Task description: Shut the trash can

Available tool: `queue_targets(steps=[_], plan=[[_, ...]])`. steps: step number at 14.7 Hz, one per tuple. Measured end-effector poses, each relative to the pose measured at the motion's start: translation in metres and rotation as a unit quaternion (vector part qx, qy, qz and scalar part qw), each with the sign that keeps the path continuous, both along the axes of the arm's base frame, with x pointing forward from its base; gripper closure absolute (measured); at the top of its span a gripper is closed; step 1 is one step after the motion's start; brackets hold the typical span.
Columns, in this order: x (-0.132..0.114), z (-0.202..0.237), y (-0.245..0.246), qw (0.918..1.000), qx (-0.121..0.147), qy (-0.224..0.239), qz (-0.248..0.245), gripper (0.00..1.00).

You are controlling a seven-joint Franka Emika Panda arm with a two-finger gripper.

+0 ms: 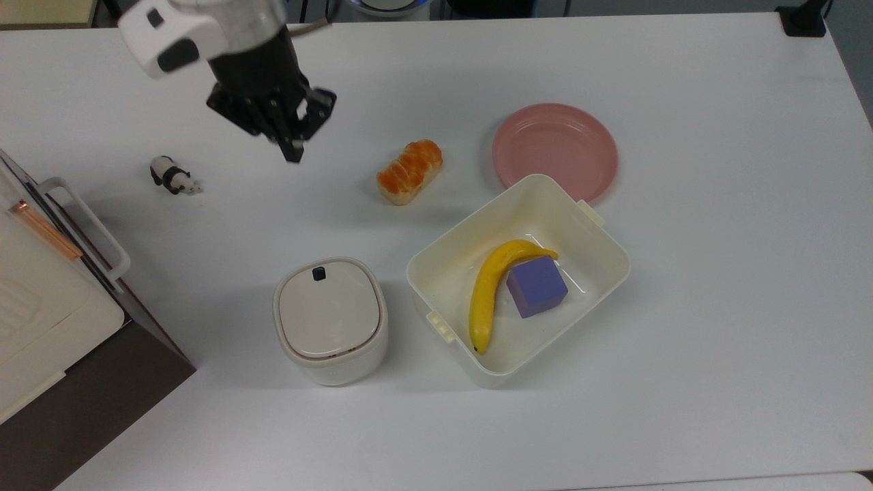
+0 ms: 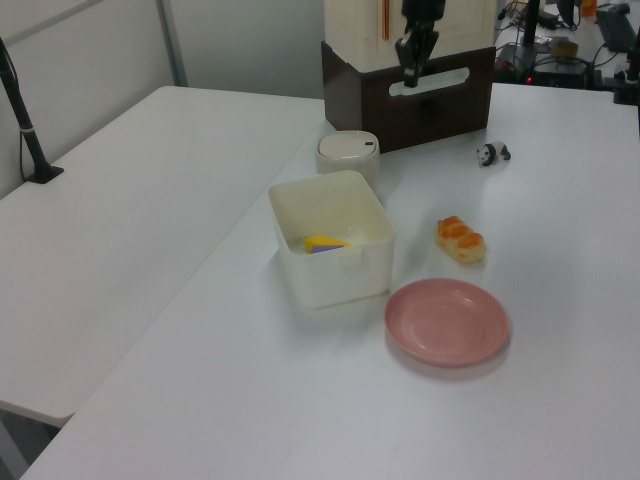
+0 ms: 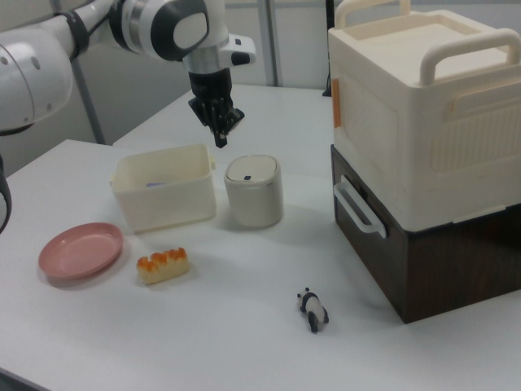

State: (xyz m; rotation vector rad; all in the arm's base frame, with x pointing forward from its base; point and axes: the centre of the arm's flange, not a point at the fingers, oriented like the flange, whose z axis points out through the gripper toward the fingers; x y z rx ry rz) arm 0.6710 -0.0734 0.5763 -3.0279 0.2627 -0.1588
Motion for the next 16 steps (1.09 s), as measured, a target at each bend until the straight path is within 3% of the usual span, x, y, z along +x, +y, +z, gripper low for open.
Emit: queue_targets(steps=[8,12,13,16], plan=[[-0.038,0.039,-0.007,0.9982,0.008,0.037,0.047,0.95],[-0.043,0.044,-0.014,0.9983,0.007,0.038,0.044,0.6],[-0.043,0.044,-0.015,0.9983,0.006,0.038,0.043,0.44],[-0.046,0.05,-0.016,0.9982,0.004,0.032,0.051,0.3]])
